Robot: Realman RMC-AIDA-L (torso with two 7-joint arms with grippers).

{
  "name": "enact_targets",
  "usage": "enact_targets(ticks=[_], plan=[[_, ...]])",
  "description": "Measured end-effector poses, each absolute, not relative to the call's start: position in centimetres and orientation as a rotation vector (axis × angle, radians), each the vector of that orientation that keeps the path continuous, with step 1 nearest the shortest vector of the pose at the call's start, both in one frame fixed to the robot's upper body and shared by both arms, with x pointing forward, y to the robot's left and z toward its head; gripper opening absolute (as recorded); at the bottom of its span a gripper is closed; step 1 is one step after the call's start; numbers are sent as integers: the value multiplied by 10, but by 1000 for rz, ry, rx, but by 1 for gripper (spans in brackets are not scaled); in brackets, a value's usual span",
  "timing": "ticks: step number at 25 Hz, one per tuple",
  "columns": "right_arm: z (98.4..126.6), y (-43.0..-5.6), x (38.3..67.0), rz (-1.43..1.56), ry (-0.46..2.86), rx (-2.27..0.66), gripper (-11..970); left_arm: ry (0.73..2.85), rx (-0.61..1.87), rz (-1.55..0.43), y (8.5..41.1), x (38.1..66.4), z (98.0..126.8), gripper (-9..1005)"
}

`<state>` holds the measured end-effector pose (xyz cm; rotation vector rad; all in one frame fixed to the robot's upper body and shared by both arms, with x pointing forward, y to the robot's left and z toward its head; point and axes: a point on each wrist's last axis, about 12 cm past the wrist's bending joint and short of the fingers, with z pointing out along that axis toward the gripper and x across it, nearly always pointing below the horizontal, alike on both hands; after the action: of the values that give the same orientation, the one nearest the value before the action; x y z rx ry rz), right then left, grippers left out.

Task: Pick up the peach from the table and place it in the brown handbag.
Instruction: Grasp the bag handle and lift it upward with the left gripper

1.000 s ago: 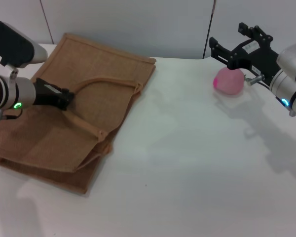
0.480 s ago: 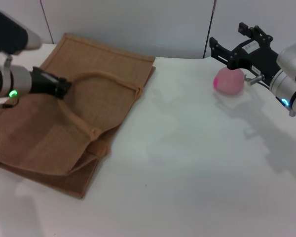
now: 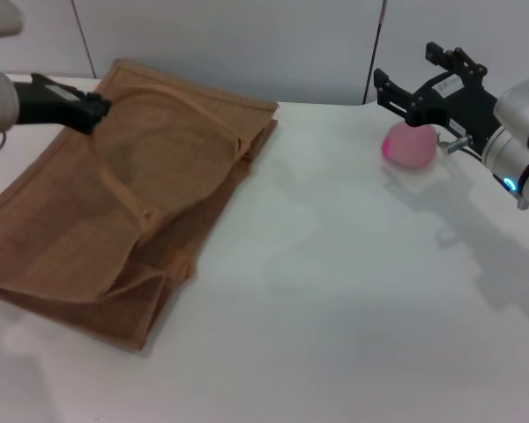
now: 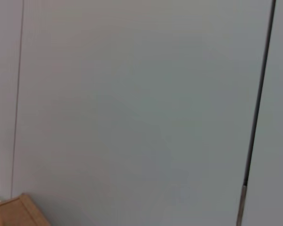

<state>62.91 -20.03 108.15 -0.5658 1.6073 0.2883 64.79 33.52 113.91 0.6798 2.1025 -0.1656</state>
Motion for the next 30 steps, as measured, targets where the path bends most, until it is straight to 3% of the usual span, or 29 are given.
enact_targets(ticks=[12,30], plan=[[1079,-192,627,265,1636,-647,865,2035,709,-131,359,631,1204,112],[1090,-175,621,128,1745,-724,870,1942,767,5,358,617,1274,109]])
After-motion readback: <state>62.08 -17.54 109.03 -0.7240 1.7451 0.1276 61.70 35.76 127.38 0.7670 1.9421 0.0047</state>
